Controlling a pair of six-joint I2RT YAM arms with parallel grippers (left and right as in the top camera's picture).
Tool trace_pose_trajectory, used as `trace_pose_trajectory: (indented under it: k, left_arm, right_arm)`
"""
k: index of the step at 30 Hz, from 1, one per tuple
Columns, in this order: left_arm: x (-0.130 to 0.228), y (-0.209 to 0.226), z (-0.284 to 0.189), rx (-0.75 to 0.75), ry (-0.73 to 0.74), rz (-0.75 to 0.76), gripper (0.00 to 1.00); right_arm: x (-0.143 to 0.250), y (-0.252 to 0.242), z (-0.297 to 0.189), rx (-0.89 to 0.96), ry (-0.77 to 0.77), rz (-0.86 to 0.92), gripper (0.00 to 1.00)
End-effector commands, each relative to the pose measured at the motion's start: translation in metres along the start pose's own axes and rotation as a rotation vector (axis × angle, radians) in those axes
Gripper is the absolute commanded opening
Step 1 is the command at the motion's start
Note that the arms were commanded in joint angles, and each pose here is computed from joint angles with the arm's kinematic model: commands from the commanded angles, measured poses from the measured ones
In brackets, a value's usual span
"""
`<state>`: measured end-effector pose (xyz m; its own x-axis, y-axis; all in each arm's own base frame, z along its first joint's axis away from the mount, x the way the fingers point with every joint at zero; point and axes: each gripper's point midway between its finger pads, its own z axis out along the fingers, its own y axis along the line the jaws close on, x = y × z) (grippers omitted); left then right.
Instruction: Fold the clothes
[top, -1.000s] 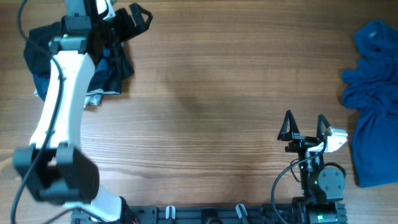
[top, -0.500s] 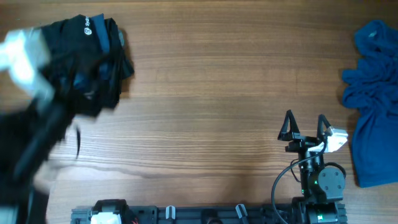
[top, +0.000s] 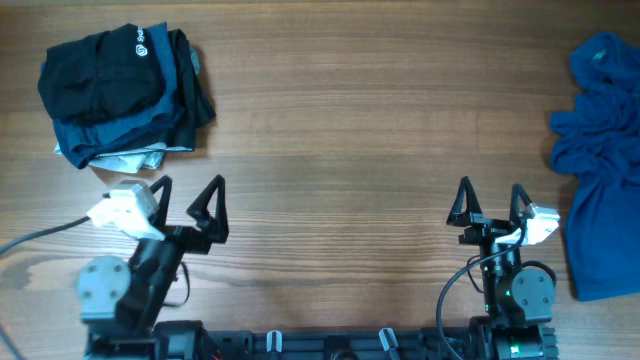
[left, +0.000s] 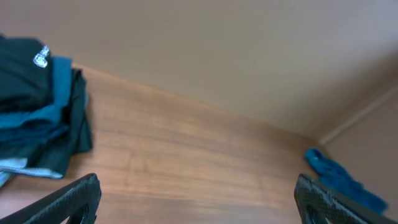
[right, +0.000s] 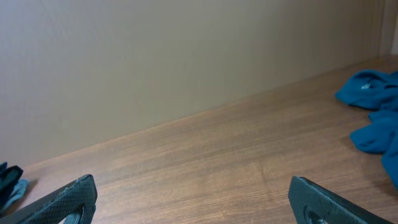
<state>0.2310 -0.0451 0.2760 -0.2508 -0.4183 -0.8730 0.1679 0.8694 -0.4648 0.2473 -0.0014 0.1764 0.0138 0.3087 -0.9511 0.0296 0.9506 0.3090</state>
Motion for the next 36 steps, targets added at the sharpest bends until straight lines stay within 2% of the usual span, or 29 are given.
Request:
trace_pose_trajectory:
  k: [1,9,14,24,29,36]
  left_arm:
    - [0.025,0.031,0.015,-0.055,-0.061,0.013,1.00]
    - [0.048,0.071,0.022,-0.151,-0.183,0.022,1.00]
    - [0.056,0.085,0.022,-0.201,-0.188,0.017,1.00]
    - [0.077,0.094,0.020,-0.195,-0.202,0.026,1.00]
    - [0.082,0.094,0.021,-0.209,-0.163,0.216,1.00]
    - [0.082,0.094,0.021,-0.210,-0.162,0.223,1.00]
  right_arm:
    - [-0.002,-0.003,0.000,0.014,-0.013,0.007,1.00]
    - [-0.002,-0.003,0.000,0.014,-0.013,0.007,1.00]
    - [-0.002,-0.003,0.000,0.014,-0.013,0.008,1.00]
    - [-0.002,-0.003,0.000,0.014,-0.013,0.008,1.00]
    - [-0.002,-0.003,0.000,0.014,-0.013,0.008,1.00]
    - [-0.002,-0.003,0.000,0.014,-0.013,0.008,0.99]
